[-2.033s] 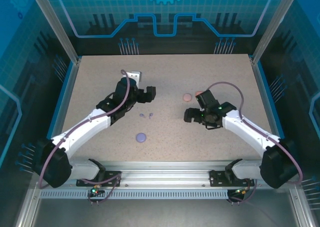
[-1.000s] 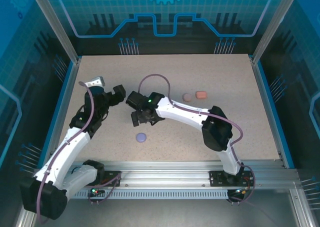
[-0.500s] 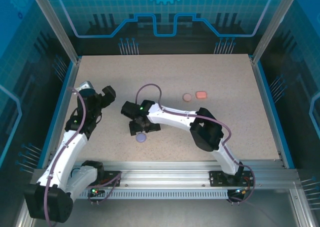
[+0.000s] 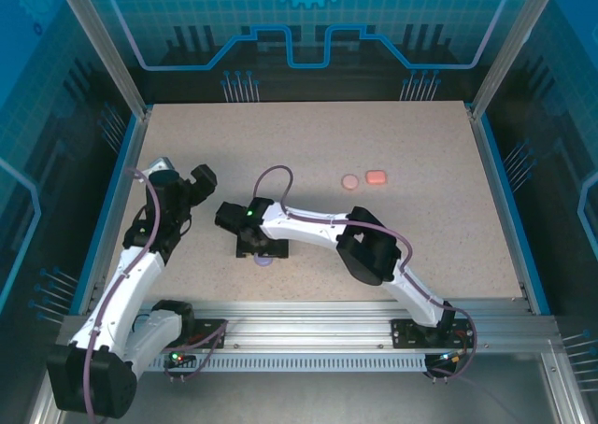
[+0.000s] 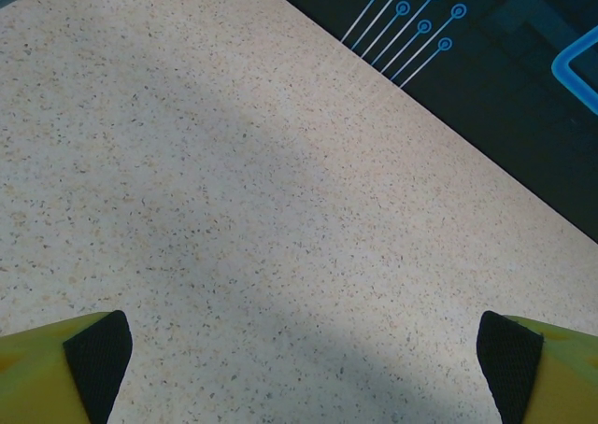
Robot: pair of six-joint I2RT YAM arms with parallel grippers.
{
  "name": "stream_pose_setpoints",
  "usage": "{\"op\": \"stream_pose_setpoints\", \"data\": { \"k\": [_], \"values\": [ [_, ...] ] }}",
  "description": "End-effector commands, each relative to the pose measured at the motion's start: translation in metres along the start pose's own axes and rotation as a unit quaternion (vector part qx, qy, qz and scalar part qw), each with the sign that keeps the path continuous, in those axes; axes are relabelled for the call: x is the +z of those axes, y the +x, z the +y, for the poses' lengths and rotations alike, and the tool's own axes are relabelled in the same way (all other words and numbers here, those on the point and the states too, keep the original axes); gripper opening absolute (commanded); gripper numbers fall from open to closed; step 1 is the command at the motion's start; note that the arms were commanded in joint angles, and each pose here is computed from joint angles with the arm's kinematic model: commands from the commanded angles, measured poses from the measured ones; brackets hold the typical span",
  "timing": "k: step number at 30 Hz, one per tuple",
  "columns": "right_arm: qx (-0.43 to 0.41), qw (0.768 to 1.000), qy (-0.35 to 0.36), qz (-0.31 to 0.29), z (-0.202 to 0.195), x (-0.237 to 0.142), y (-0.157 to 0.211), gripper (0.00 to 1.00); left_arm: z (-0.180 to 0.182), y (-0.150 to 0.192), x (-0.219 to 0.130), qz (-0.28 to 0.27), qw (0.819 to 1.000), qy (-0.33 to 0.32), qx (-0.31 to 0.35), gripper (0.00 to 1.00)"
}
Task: Insert the wireless bluetooth earbuds into the charging case
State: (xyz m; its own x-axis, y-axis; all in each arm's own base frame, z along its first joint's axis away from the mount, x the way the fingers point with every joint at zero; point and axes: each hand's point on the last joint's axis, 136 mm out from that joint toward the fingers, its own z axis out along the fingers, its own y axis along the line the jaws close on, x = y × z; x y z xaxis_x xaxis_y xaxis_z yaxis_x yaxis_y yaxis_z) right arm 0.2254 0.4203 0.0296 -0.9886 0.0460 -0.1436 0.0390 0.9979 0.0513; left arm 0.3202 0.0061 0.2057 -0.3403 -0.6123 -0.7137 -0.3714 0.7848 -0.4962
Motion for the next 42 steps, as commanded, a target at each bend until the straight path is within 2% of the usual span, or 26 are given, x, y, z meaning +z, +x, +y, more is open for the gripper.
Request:
{"op": "stream_pose_setpoints", "data": {
  "k": [1, 22, 33, 38, 42],
  "values": [
    [0.025, 0.999, 0.039, -0.009, -0.008, 0.005, 0.009, 0.84, -0.001, -0.003, -0.001, -0.007, 1.0, 0.011, -0.011, 0.99],
    [0.033, 0.998, 0.057, -0.003, -0.008, 0.014, 0.012, 0.79, -0.004, -0.001, 0.001, -0.007, 1.0, 0.021, -0.016, 0.99],
    [0.034, 0.998, 0.053, 0.007, -0.004, 0.022, 0.017, 0.66, -0.003, 0.001, 0.003, -0.005, 1.0, 0.023, -0.018, 0.99],
    [0.035, 0.998, 0.048, 0.006, -0.003, 0.02, 0.017, 0.54, -0.003, 0.0, 0.003, -0.006, 0.999, 0.023, -0.021, 0.99],
    [0.038, 0.998, 0.046, -0.003, -0.007, 0.013, 0.014, 0.48, -0.005, 0.001, 0.003, -0.004, 0.999, 0.028, -0.022, 0.99]
  ]
}}
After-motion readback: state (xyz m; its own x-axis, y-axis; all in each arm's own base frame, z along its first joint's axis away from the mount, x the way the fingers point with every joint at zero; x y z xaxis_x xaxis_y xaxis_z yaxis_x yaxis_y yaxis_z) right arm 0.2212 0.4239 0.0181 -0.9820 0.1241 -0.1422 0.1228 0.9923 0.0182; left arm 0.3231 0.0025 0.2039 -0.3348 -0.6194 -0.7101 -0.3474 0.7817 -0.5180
